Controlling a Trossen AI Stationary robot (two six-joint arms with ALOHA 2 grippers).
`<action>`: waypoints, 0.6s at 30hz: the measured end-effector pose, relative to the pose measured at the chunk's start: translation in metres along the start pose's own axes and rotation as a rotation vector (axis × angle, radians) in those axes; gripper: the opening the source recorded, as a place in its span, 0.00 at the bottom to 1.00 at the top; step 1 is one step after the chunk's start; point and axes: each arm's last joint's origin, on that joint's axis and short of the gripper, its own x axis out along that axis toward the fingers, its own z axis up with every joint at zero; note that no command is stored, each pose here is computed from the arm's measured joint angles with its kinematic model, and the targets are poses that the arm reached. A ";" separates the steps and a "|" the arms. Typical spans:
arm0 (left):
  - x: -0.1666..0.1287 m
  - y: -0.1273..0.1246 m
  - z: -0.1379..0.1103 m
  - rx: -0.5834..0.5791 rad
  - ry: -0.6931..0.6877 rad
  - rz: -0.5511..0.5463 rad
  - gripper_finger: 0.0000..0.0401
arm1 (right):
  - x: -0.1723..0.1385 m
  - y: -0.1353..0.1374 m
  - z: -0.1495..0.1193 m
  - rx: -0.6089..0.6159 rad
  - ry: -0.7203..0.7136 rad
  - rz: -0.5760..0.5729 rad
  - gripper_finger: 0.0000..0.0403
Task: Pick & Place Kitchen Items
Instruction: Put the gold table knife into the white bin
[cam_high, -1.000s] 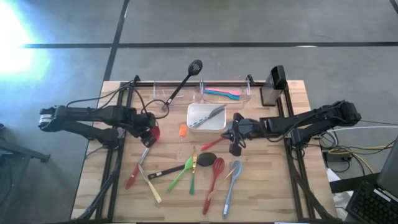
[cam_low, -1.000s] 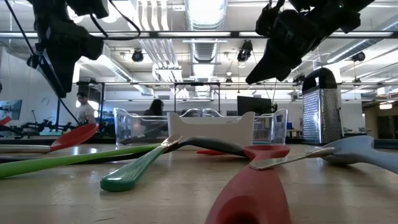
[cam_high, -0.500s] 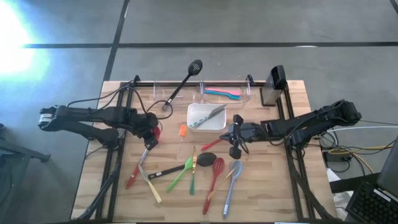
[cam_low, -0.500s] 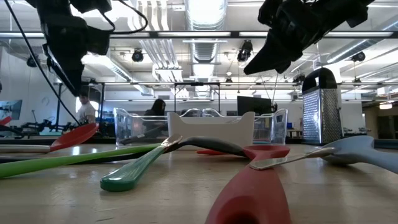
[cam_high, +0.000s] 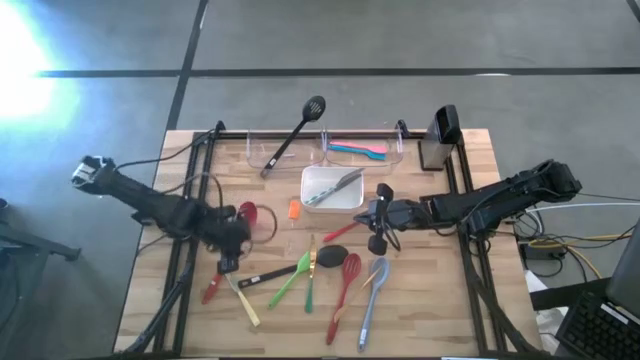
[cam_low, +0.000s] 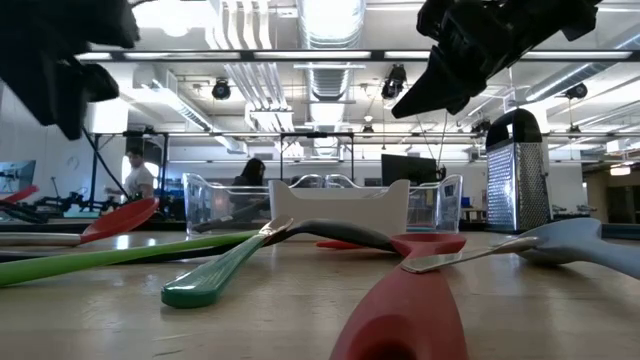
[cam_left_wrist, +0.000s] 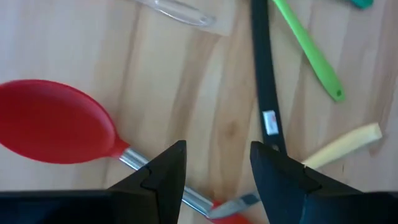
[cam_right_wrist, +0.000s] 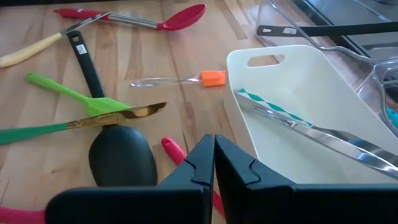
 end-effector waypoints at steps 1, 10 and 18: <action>0.001 -0.006 -0.002 0.020 0.001 0.005 0.45 | 0.000 0.000 0.000 0.001 0.000 0.000 0.02; 0.012 -0.049 -0.009 0.158 0.025 0.064 0.45 | -0.015 -0.004 0.007 0.011 -0.040 -0.021 0.02; 0.030 -0.065 -0.004 0.205 0.135 0.111 0.45 | -0.046 -0.012 0.016 0.030 -0.107 -0.080 0.02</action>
